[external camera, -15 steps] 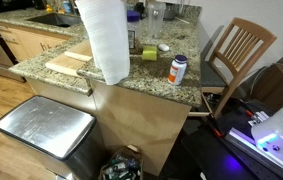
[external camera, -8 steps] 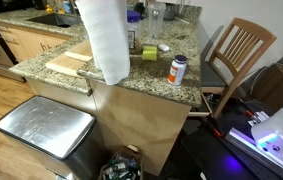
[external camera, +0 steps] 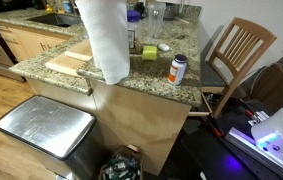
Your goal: Pick the spoon on top of the paper towel and put it on the table
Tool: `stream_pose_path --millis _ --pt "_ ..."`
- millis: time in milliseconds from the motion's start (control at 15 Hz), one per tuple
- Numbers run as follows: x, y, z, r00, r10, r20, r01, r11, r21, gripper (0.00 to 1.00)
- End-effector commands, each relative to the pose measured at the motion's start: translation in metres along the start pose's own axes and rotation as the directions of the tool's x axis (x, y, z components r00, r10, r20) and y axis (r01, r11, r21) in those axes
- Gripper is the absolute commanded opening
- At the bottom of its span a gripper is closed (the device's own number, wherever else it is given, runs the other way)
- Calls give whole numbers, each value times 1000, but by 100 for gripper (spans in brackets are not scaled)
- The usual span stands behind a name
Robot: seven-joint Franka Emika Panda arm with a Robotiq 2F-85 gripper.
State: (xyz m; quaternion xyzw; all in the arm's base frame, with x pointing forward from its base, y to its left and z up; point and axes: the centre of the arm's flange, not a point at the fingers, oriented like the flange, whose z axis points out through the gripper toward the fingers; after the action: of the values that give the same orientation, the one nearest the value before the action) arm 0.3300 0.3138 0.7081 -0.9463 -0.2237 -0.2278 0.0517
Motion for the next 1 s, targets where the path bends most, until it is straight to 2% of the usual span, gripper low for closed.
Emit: stream_pose_path --millis 0,67,400,733,933 --pt "16 -21 52 1000 20 2 -20 1000 -2 100" --pt "7 -16 27 1000 7 -1 -7 1000 4 100" --pt "10 -26 70 999 11 39 -11 1000 -3 100" --pt "19 -37 116 998 12 -55 -16 998 -68 100" --pt "27 -39 142 995 49 -89 -57 995 -84 100"
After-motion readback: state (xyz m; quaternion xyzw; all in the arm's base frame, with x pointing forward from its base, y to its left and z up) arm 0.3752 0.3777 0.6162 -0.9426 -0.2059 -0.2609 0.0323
